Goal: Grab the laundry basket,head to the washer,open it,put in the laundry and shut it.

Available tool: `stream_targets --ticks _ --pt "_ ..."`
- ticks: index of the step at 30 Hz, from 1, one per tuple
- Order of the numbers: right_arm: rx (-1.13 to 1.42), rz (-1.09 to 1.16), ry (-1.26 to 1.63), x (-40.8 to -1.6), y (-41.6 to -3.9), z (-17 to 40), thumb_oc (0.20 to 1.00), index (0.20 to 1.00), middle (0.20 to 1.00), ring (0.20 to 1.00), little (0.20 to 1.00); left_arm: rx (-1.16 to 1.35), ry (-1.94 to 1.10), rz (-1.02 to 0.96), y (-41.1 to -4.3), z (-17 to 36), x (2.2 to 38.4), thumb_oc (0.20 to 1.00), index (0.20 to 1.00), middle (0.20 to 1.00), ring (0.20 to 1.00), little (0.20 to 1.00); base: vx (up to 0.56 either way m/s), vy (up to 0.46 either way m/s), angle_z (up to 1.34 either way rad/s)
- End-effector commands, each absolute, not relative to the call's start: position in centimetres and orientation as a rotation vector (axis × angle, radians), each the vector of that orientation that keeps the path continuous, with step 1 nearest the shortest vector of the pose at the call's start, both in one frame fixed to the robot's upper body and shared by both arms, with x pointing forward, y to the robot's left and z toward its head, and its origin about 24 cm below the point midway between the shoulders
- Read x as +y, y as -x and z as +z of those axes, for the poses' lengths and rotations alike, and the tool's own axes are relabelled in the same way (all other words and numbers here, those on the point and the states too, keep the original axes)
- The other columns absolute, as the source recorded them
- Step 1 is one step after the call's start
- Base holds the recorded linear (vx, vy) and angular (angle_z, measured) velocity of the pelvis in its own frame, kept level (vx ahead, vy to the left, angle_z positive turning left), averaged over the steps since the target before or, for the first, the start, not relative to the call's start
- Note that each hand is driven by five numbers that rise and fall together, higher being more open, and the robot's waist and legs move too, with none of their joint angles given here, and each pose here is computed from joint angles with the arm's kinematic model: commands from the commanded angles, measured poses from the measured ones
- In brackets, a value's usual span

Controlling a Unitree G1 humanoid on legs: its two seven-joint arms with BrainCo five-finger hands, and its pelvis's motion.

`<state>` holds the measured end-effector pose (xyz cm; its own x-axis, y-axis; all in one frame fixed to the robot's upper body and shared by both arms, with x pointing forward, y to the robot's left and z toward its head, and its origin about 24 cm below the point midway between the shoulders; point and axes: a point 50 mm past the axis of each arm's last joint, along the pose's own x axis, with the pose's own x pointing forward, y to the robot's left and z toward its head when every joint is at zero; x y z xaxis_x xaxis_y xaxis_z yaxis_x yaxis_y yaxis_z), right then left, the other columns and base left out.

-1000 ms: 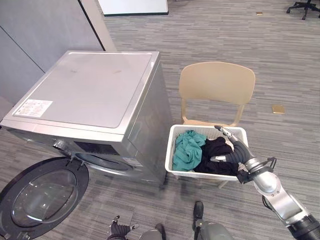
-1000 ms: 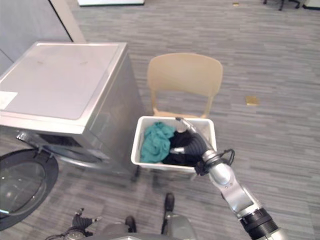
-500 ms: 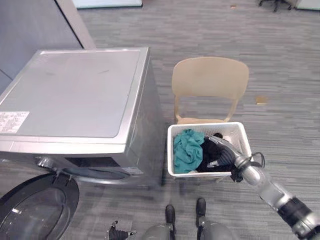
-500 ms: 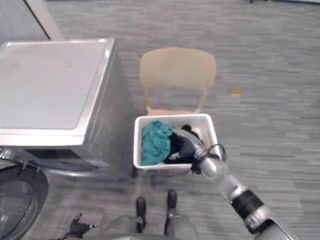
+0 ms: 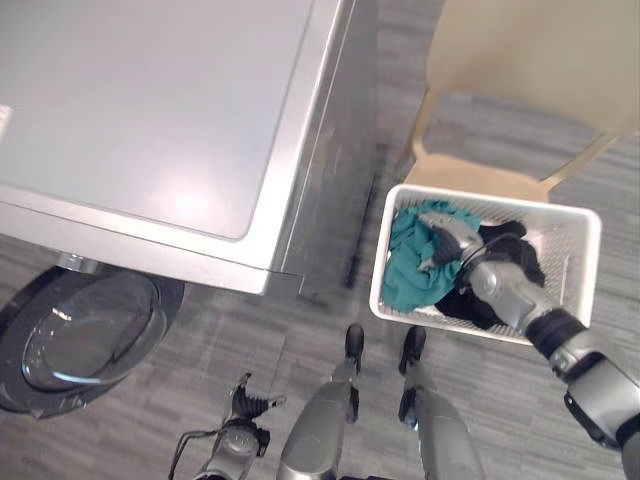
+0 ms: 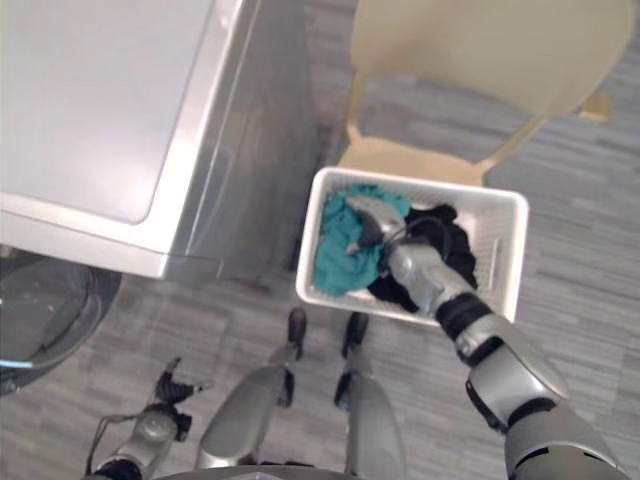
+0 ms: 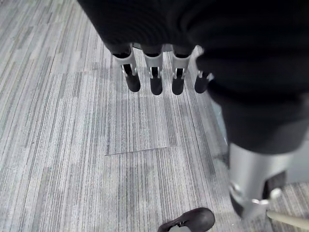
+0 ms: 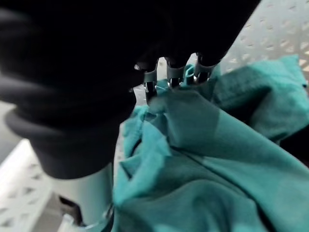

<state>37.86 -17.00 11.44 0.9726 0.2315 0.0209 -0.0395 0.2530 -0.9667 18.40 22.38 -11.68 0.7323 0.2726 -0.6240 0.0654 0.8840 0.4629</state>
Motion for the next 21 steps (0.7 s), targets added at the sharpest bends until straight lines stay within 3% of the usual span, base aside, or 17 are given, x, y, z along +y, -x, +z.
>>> stream_targets --ticks 1,4,9,10,11,21 --pt "-0.22 0.153 1.344 -17.1 -38.0 12.0 1.0 1.0 1.0 1.0 1.0 0.746 -0.489 0.176 -17.8 -11.4 23.9 1.0 1.0 1.0 1.0 1.0 -0.05 -0.024 0.14" --pt "-0.156 0.087 1.391 -18.5 -38.8 12.1 1.0 1.0 1.0 1.0 1.0 0.682 -0.481 0.166 -19.7 -10.5 23.3 1.0 1.0 1.0 1.0 1.0 -0.03 -0.019 0.16" --pt "-0.144 0.091 1.368 -17.3 -38.9 11.4 1.0 1.0 1.0 1.0 1.0 0.651 -0.476 0.147 -20.8 -10.0 22.5 1.0 1.0 1.0 1.0 1.0 0.0 -0.025 0.12" --pt "-0.147 0.093 1.355 -17.0 -38.9 11.2 0.476 0.476 0.476 0.476 0.476 0.647 -0.482 0.144 -20.9 -10.0 22.5 1.0 1.0 1.0 1.0 1.0 0.0 0.0 0.0" --pt "-0.166 0.092 1.314 -16.6 -38.7 11.4 0.2 0.2 0.2 0.2 0.2 0.643 -0.487 0.147 -21.1 -9.9 22.5 1.0 1.0 1.0 1.0 1.0 0.0 0.0 0.0" --pt "-0.322 0.004 1.071 -16.4 -37.2 13.8 0.2 0.2 0.2 0.2 0.2 0.629 -0.458 0.167 -21.4 -9.6 22.3 1.0 1.0 1.0 1.0 1.0 -0.01 -0.001 0.01"
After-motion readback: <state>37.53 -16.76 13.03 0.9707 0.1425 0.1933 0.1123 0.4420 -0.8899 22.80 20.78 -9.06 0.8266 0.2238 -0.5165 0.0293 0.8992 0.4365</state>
